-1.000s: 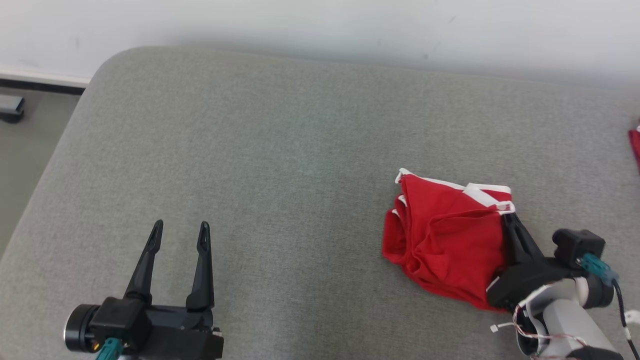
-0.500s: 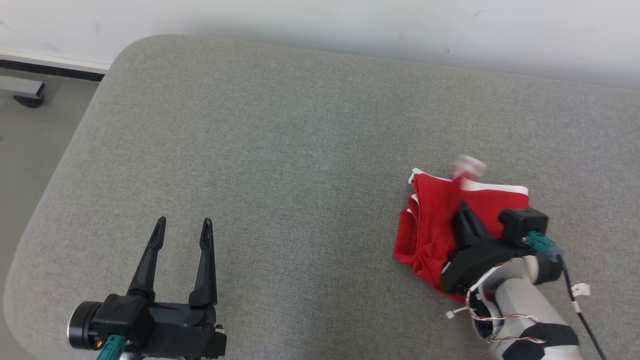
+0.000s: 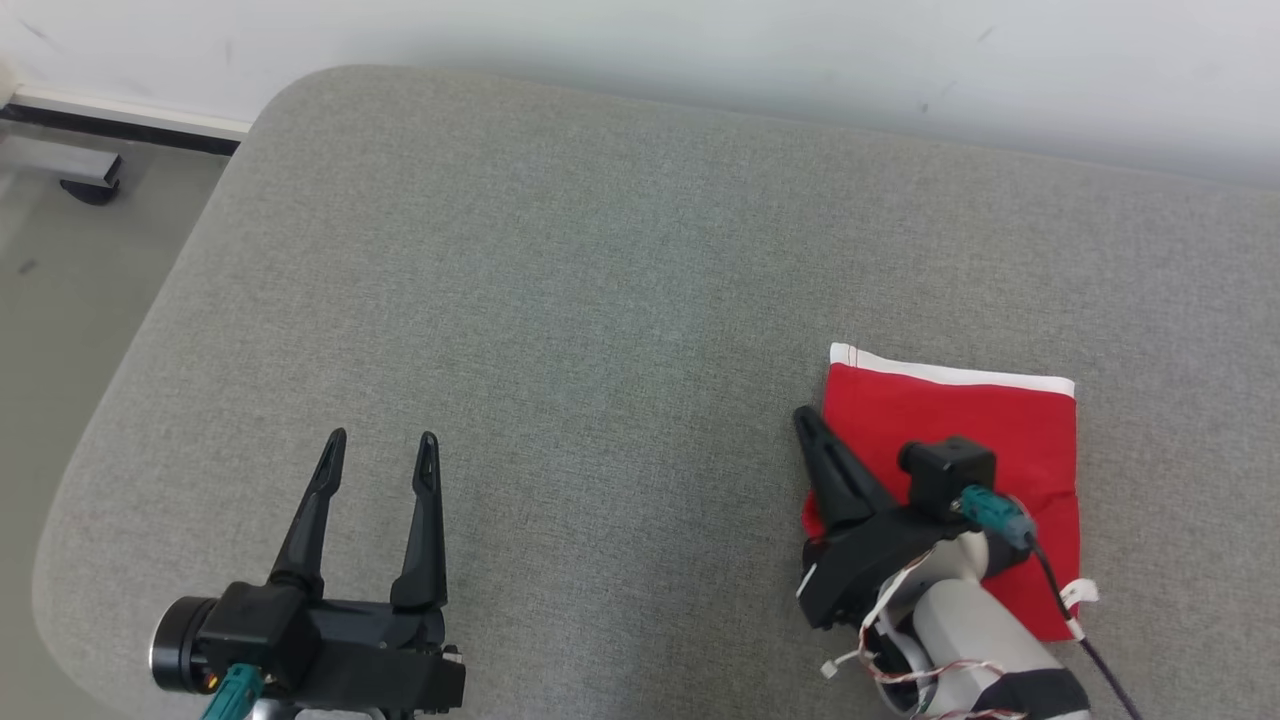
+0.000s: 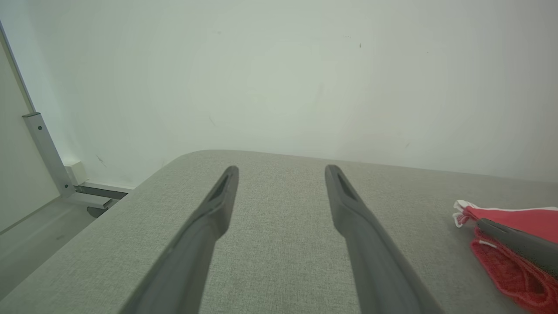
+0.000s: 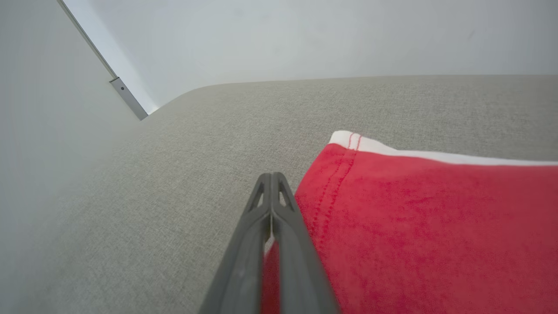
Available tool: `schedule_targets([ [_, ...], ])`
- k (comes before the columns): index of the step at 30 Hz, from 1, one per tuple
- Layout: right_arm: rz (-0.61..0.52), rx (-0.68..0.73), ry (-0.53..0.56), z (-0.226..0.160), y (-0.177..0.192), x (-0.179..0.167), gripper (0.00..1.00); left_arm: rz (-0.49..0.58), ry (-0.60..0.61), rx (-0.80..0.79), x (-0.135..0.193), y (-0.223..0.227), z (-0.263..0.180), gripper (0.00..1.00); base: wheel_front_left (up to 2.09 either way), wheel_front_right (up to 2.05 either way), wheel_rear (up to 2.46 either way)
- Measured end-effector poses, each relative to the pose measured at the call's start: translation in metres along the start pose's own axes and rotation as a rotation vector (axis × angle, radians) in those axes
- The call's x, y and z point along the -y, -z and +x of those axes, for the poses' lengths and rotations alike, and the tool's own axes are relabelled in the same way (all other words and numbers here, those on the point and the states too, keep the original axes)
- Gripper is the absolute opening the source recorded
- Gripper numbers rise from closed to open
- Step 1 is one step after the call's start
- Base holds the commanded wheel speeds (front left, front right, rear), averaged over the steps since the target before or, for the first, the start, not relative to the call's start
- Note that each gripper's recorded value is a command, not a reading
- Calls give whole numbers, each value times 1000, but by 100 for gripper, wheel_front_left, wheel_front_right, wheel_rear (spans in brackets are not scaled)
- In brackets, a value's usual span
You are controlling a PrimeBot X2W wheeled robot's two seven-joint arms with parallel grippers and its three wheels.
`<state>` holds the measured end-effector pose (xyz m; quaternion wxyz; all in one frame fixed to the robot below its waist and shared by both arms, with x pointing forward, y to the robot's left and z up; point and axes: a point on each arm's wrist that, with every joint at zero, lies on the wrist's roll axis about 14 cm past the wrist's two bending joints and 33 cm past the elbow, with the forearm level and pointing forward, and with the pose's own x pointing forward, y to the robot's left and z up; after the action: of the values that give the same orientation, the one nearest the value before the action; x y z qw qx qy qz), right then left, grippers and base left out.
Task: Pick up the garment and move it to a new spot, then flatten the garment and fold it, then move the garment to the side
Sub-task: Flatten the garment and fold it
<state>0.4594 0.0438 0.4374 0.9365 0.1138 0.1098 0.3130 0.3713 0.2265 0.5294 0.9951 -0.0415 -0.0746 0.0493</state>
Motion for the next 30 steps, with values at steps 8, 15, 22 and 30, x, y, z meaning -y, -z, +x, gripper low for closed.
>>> schedule_targets([
  [8, 19, 84, -23, -5, -25, -10, 0, -6, 9, 5, 4, 0, 2, 100, 0, 0, 0],
  [15, -18, 218, 48, -22, -68, 15, 0, -4, 48, 14, 16, -1, 9, 100, 0, 0, 0],
  [22, -78, 298, 170, -65, -92, 57, 0, -7, 96, 26, 31, -2, 15, 100, 0, 0, 0],
  [30, -115, 328, 289, -121, -96, 85, 0, -6, 144, 31, 45, -3, 18, 100, 0, 0, 0],
])
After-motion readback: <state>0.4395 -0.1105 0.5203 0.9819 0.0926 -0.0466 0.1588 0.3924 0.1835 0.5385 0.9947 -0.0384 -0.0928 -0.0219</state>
